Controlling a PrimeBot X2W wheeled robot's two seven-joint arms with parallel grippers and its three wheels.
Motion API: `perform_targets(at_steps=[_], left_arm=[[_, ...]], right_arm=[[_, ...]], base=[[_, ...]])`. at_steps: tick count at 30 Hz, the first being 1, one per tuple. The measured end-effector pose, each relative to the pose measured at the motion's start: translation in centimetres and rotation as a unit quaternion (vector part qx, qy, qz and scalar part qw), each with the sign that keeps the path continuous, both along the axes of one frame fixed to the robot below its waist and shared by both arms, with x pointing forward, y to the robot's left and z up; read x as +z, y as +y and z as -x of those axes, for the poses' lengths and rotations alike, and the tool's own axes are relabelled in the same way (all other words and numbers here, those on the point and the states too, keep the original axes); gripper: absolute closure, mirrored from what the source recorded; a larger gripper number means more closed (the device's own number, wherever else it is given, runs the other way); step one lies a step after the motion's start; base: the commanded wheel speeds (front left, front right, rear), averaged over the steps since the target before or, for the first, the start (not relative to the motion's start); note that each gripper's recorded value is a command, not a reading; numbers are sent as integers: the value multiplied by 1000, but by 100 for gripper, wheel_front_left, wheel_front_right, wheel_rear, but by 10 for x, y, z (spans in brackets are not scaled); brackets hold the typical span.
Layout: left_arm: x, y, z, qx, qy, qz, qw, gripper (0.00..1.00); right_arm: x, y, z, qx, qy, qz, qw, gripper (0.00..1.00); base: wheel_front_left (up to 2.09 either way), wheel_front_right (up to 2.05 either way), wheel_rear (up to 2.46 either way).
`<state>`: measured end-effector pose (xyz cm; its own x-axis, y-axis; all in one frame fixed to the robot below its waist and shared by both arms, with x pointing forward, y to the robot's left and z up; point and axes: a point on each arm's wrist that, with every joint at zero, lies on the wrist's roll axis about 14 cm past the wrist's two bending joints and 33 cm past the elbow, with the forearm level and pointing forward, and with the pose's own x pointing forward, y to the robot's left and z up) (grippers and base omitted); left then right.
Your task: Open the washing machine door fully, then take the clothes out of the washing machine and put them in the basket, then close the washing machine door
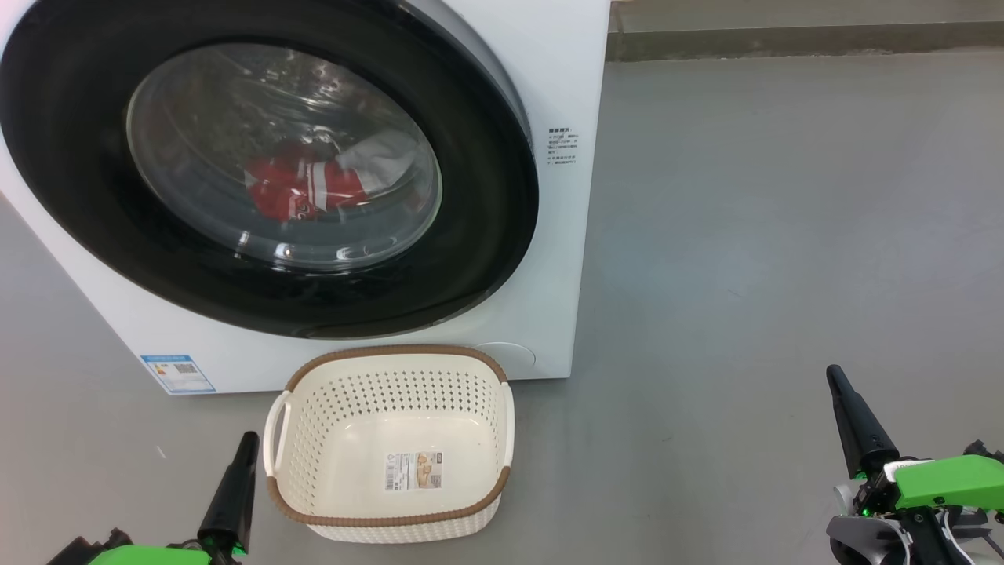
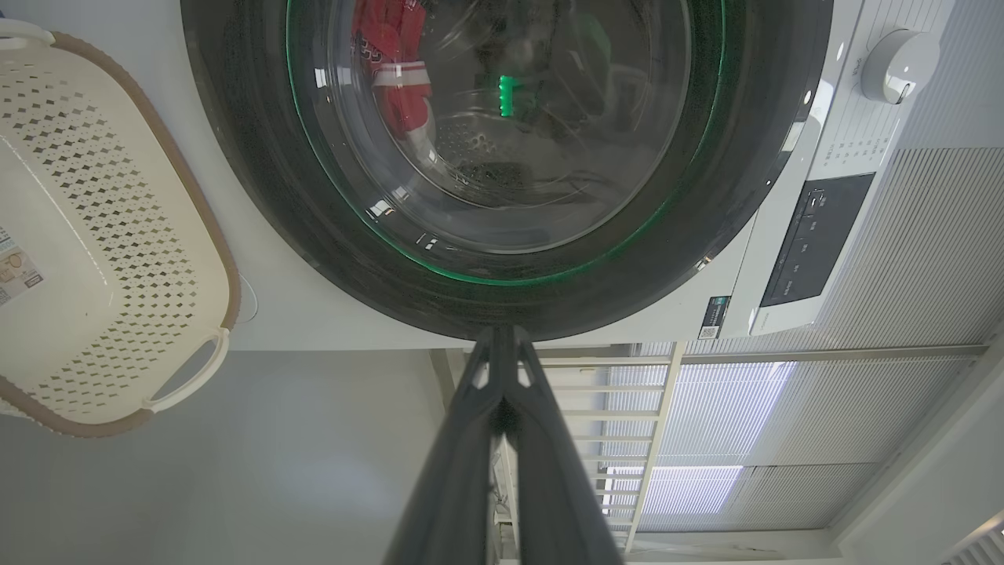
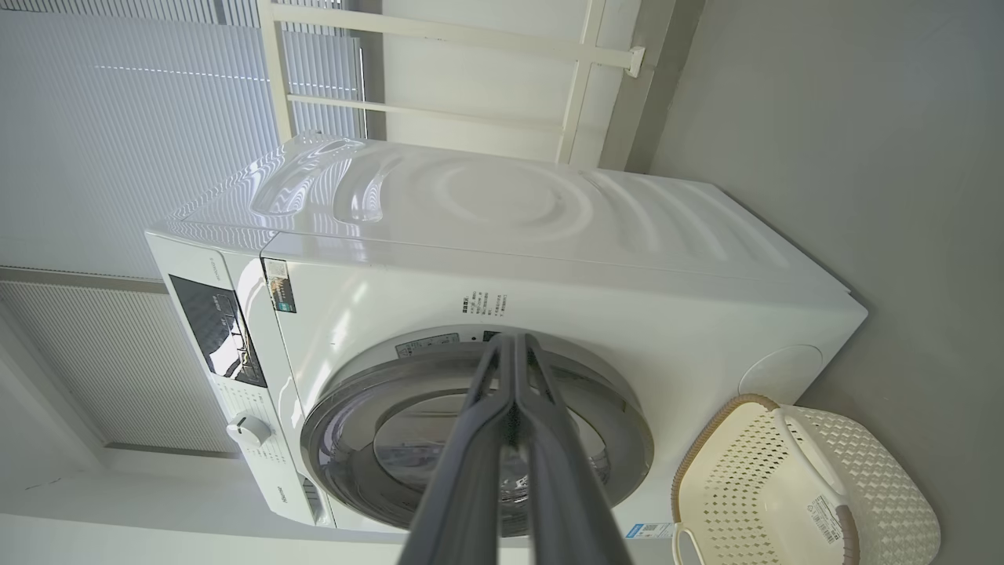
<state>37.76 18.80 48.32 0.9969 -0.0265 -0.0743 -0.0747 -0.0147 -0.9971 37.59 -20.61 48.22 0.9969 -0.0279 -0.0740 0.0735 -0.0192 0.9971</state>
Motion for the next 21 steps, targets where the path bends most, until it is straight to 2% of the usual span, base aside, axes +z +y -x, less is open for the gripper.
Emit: perform_targets(at_steps=[18,19,21], left_arm=[[0,0,0,0,0,1,1000,100],[0,0,0,0,0,1,1000,0],[-10,-2,4,-1,15,4,1000,0]], right_arm=[[0,0,0,1,0,0,1000,100],[0,0,0,1,0,0,1000,0],[-10,2,4,2,16,-4,1000,0]], base=[[0,0,0],[0,0,0],[0,0,0]])
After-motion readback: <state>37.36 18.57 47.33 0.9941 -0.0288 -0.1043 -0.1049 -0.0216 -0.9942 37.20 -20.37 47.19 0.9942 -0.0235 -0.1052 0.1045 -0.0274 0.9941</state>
